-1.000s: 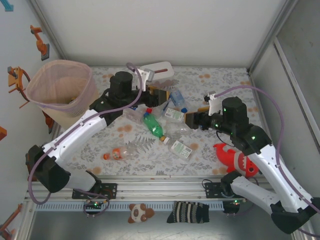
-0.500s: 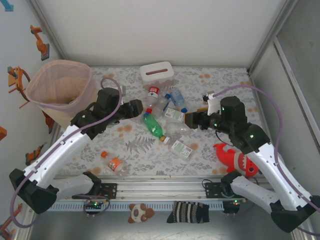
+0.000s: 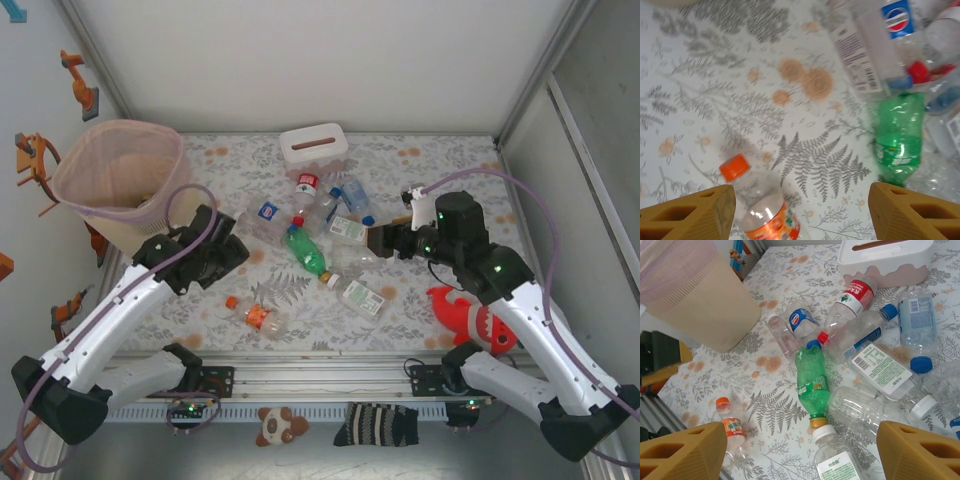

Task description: Put the plastic bottles in the bin

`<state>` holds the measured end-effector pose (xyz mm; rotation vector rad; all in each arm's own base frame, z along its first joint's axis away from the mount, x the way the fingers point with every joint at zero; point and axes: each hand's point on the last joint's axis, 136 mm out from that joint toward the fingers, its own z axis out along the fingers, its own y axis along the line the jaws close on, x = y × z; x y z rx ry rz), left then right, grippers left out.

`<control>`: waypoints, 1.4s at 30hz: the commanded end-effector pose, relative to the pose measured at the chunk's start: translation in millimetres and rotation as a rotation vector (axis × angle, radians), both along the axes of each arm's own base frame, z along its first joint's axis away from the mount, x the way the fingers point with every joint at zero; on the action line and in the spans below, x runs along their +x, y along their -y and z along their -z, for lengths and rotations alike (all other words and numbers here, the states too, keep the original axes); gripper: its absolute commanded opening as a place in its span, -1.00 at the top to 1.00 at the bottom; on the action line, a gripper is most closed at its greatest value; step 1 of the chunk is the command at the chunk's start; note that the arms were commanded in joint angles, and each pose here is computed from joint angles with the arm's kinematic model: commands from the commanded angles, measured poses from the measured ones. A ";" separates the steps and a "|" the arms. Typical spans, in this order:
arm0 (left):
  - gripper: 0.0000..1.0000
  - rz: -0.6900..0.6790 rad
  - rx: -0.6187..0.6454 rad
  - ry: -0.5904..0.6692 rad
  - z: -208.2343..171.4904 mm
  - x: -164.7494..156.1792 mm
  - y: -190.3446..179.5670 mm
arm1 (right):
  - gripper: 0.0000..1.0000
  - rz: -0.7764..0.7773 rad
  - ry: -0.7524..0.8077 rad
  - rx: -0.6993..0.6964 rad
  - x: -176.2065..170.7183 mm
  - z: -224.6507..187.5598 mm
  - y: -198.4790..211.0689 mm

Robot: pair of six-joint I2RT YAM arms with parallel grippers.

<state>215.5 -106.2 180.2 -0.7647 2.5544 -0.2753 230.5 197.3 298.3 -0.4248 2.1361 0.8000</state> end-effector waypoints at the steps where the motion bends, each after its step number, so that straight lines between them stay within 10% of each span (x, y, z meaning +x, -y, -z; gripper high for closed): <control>1: -0.40 -0.141 -0.033 -0.114 23.2 -23.4 -10.6 | -0.55 -0.006 0.026 0.008 3.2 -3.4 -2.0; 23: -0.28 -0.389 -0.398 -0.282 136.6 -21.9 3.8 | -0.54 -0.014 0.014 0.005 3.2 0.8 -3.9; 42: 0.19 -0.415 -0.357 -0.332 148.2 -30.4 -7.3 | -0.54 -0.011 0.020 0.005 1.8 0.2 -2.0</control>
